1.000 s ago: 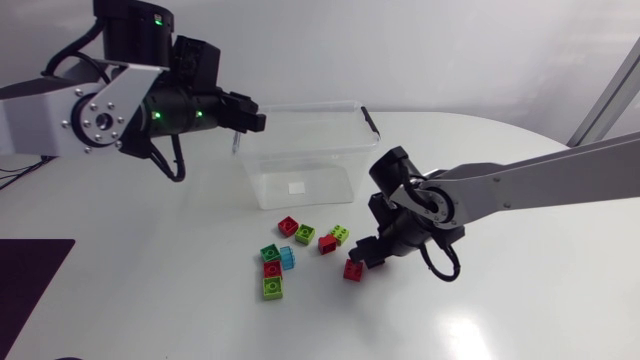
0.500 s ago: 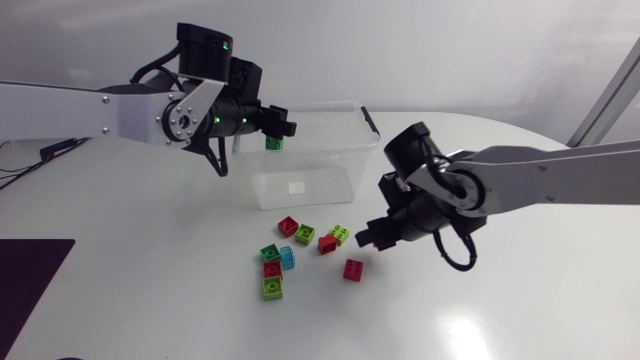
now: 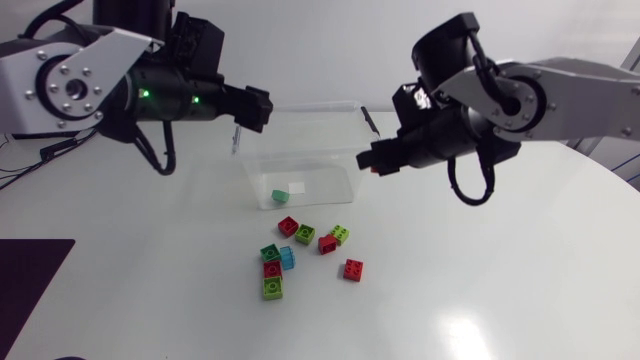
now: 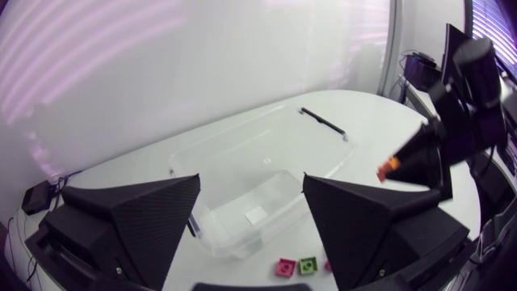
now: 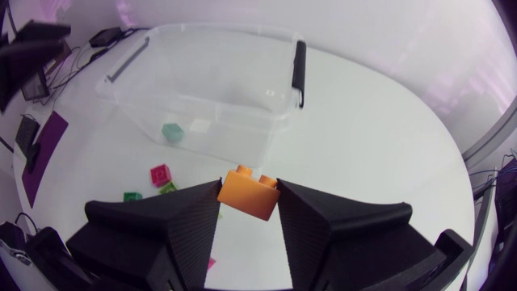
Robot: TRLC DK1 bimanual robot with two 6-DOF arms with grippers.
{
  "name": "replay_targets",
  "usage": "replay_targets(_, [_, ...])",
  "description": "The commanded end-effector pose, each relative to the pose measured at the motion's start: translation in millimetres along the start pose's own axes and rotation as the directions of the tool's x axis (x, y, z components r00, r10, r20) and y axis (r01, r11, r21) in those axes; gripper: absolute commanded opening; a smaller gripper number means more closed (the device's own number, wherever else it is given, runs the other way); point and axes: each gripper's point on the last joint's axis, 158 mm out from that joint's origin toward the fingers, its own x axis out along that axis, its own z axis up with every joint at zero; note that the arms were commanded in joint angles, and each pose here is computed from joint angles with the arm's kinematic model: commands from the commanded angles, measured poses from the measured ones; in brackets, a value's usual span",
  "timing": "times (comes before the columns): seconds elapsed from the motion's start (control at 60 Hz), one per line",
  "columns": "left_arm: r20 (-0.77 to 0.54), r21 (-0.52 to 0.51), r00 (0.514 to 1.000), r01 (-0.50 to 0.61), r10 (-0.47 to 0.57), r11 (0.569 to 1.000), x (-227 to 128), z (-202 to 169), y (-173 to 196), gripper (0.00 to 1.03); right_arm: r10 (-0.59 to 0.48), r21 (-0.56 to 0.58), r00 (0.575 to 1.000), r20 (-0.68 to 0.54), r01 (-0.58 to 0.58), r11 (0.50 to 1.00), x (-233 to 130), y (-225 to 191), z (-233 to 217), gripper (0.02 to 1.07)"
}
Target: Place the duplo bricks in the container
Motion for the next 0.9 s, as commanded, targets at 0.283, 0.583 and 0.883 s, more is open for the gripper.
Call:
replay_targets(0.283, [-0.289,0.053,0.947,0.161,-0.139,0.985,-8.9,-140.6,-44.3,0.87,-0.008,-0.004,0.993,0.120,0.009,1.000,8.0,1.4,81.5,0.35])
replay_targets(0.583, [-0.397,0.064,0.899,0.226,-0.183,0.972,-10.7,-199.6,-67.1,0.87,-0.017,-0.017,0.990,0.138,0.019,1.000,44.8,4.9,101.5,0.35])
replay_targets(0.883, [-0.481,0.010,0.850,0.249,-0.214,0.968,-9.6,-226.8,-85.5,0.87,-0.074,-0.057,0.988,0.139,0.082,0.995,91.9,1.6,113.2,0.53])
